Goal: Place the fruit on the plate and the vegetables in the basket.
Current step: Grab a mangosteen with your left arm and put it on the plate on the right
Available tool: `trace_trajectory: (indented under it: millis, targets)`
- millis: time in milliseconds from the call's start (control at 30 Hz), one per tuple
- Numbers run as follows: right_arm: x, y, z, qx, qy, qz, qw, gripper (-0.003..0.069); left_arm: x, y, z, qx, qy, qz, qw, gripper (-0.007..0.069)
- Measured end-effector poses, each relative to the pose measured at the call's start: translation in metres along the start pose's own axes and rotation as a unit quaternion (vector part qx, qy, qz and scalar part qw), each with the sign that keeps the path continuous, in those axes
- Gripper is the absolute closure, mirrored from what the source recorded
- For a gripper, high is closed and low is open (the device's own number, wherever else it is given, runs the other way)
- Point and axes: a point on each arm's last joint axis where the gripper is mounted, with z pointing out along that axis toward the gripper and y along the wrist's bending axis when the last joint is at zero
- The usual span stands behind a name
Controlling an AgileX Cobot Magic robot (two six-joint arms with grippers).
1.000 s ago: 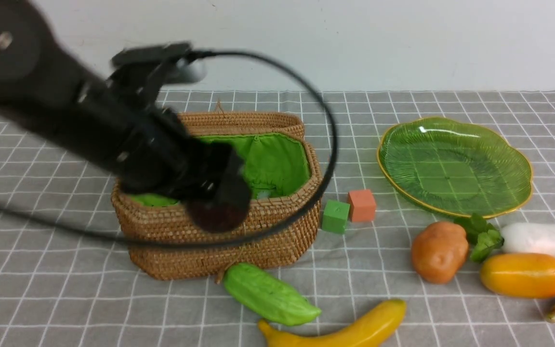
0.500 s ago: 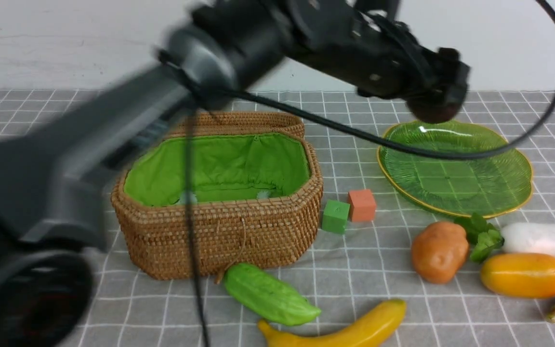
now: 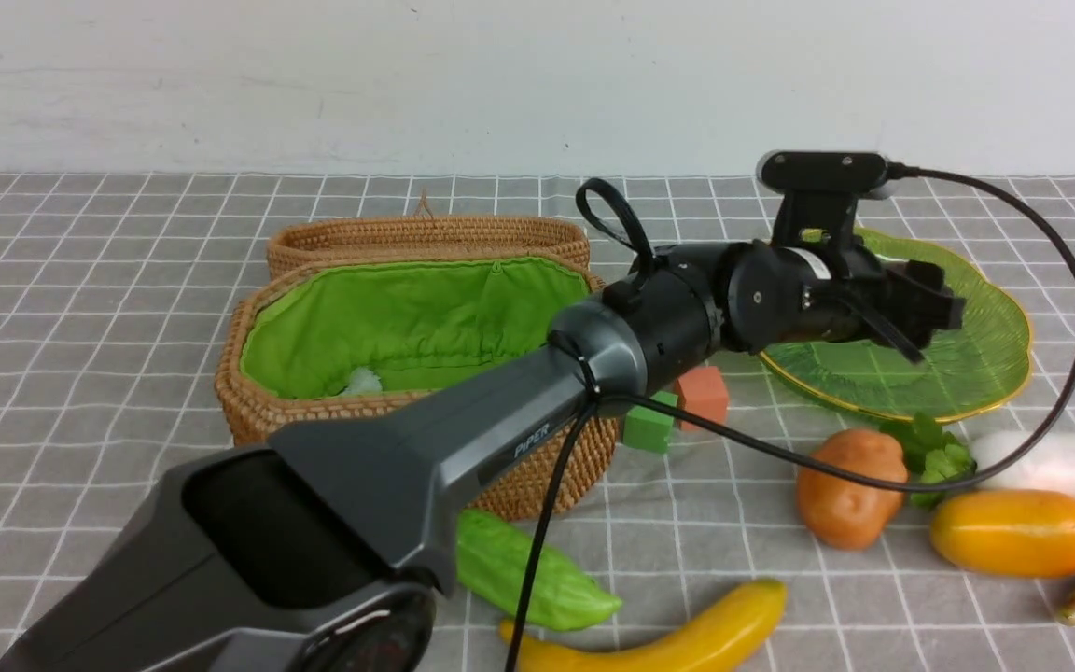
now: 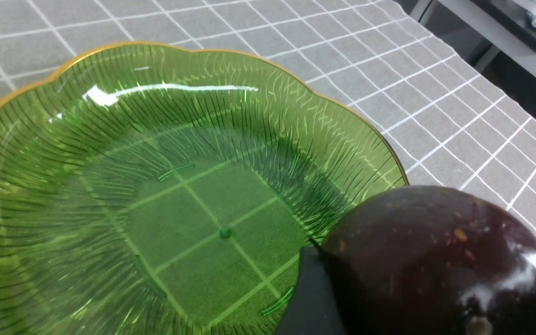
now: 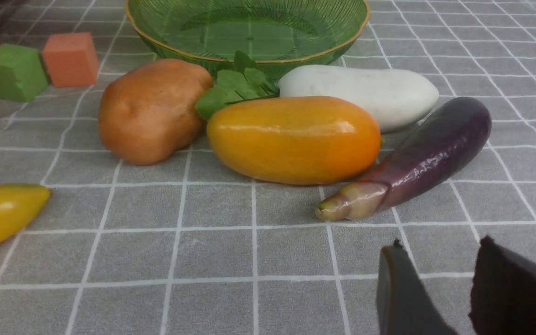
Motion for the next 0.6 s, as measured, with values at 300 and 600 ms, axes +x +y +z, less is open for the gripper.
trace_trajectory:
  millis: [300, 600]
  targets:
    - [0.0, 0.0, 0.0, 0.0, 0.0, 0.0, 1.0, 0.0419, 0.003, 0.002, 0.001, 0.0, 0.018, 0.001, 1.0, 0.0024]
    - [0.0, 0.0, 0.0, 0.0, 0.0, 0.0, 1.0, 0.0419, 0.014, 0.003, -0.001, -0.003, 0.077, 0.014, 0.997, 0.0023]
